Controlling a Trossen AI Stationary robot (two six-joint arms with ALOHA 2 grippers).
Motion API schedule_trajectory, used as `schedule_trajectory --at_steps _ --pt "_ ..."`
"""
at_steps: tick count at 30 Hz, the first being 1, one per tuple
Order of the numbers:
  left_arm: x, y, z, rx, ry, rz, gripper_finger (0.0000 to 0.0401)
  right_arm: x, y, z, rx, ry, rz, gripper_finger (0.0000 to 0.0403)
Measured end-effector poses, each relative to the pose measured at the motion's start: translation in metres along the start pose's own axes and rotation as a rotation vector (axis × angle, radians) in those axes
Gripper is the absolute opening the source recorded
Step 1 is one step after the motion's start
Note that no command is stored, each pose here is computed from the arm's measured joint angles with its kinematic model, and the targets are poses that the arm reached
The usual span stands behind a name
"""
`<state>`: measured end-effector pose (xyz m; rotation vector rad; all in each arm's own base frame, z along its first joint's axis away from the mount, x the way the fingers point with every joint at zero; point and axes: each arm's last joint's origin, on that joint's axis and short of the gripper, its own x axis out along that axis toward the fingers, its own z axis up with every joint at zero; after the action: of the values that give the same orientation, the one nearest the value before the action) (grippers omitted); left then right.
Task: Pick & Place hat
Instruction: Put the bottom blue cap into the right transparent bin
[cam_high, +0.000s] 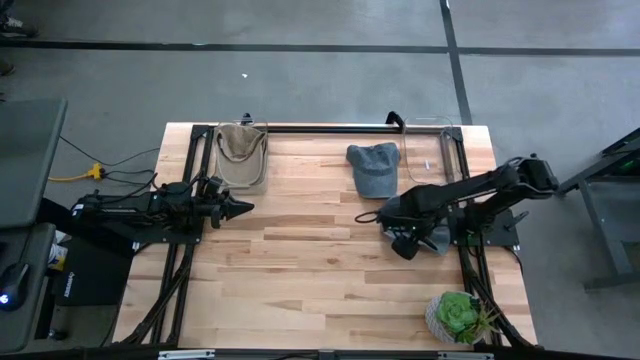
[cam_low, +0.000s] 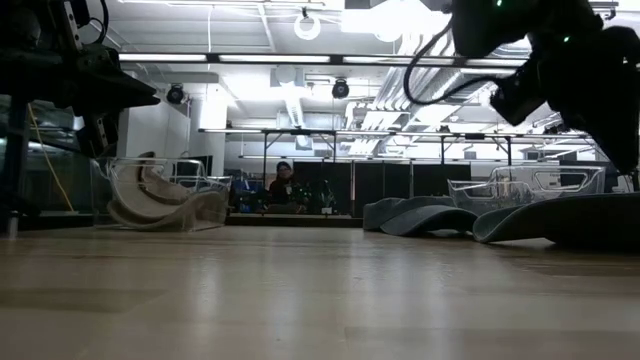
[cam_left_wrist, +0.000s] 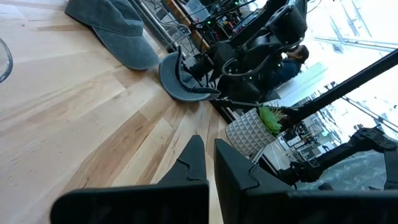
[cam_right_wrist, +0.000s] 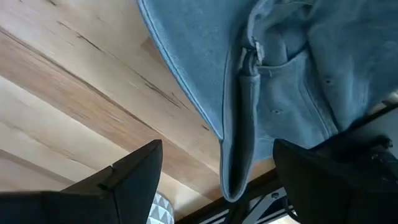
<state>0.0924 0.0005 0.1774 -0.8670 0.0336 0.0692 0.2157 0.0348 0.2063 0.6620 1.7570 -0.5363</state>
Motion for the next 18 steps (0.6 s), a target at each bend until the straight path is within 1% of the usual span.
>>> schedule_trajectory --at_steps 5,9,18 --pt "0.000 0.000 0.000 0.000 0.000 0.000 0.0001 0.008 0.004 0.006 -0.020 0.036 -0.018 0.0301" --pt "0.000 0.000 0.000 0.000 0.000 0.000 0.0001 0.015 0.005 0.009 -0.007 0.058 -0.079 0.0301" --pt "0.000 0.000 0.000 0.000 0.000 0.001 0.0001 0.029 0.009 0.017 0.006 0.101 -0.143 0.0301"
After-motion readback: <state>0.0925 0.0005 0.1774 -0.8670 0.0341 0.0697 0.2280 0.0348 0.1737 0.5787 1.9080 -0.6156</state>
